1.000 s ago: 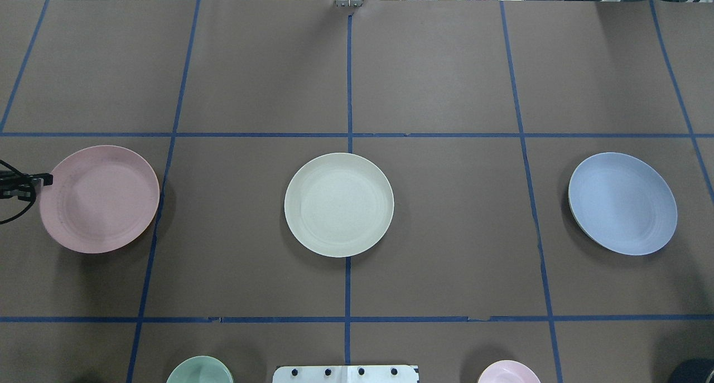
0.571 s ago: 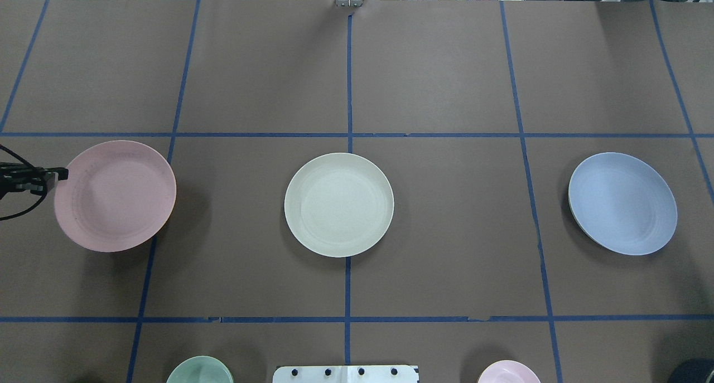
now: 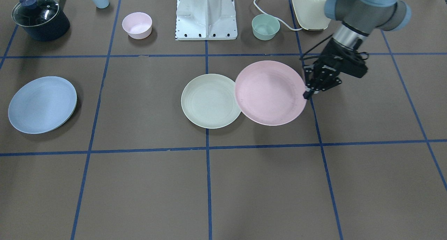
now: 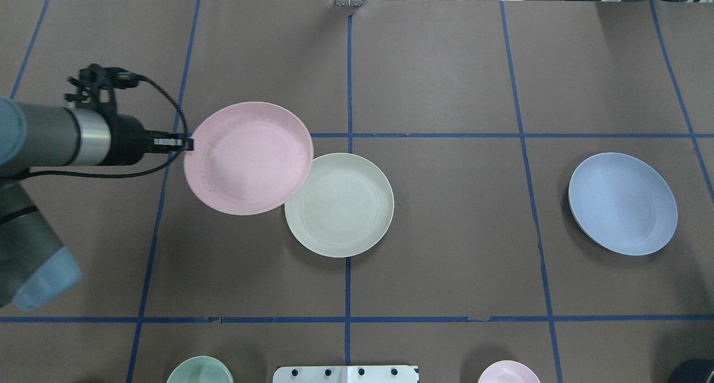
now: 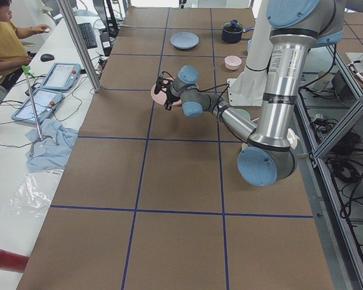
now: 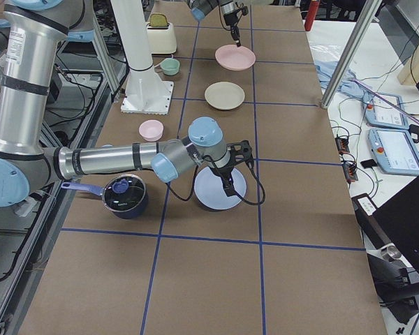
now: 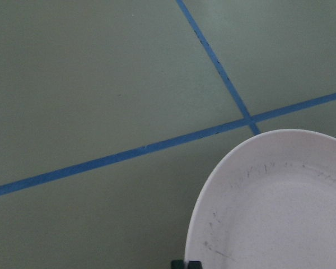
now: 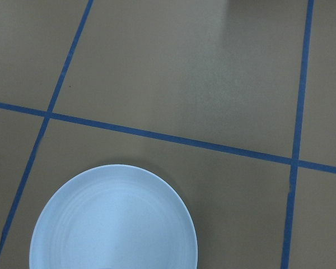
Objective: Stack three plates with pink and blue
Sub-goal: 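Carry the pink plate over the cream plate and lower it on top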
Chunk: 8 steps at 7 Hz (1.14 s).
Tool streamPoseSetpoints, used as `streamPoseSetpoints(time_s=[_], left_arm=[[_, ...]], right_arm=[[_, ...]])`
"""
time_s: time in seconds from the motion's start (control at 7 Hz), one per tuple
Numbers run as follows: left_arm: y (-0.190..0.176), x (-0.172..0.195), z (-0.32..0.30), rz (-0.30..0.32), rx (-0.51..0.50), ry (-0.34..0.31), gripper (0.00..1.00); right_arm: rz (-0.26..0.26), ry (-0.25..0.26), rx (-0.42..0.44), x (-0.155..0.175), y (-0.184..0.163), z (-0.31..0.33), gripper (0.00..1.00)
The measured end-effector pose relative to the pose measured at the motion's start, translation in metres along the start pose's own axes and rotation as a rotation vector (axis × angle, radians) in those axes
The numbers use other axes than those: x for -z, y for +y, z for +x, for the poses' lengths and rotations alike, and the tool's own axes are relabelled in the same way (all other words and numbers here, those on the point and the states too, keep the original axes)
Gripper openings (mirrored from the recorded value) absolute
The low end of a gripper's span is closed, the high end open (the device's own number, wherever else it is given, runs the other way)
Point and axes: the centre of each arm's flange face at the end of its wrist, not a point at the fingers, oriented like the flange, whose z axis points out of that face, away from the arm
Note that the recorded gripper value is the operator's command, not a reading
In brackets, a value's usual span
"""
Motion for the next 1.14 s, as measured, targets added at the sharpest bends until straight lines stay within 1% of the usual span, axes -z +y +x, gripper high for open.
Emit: streamPoseSetpoints(time_s=[0.14,0.29,0.43,0.71,0.86,1.0,1.14], left_arm=[[0.015,-0.018,0.045,-0.015,0.034,-0.007,0.0],[0.035,-0.031,0.072,-0.018,0.058,-0.016,0.0],[0.055,-0.044,0.089,-0.019,0.069,-0.025,0.0],[0.08,-0.081,0.107,-0.018,0.085,-0.064,0.0],[0.086,-0.097,0.113,-0.017,0.092,-0.08,0.99],[0.089,-0.107,0.114,-0.018,0.094,-0.094,1.0],[0.09,-0.11,0.112,-0.016,0.091,-0.099,1.0]], right_arm=[[-0.001,0.001,-0.001,0.0,0.001,0.001,1.0],[-0.002,0.002,-0.002,-0.001,0.001,0.002,1.0],[-0.003,0.002,-0.003,-0.002,0.001,0.002,1.0],[-0.005,0.003,-0.004,-0.002,0.002,0.003,1.0],[-0.005,0.003,-0.004,-0.003,0.002,0.003,1.0],[-0.006,0.003,-0.003,-0.003,0.002,0.004,1.0],[-0.007,0.004,-0.004,-0.003,0.002,0.004,1.0]])
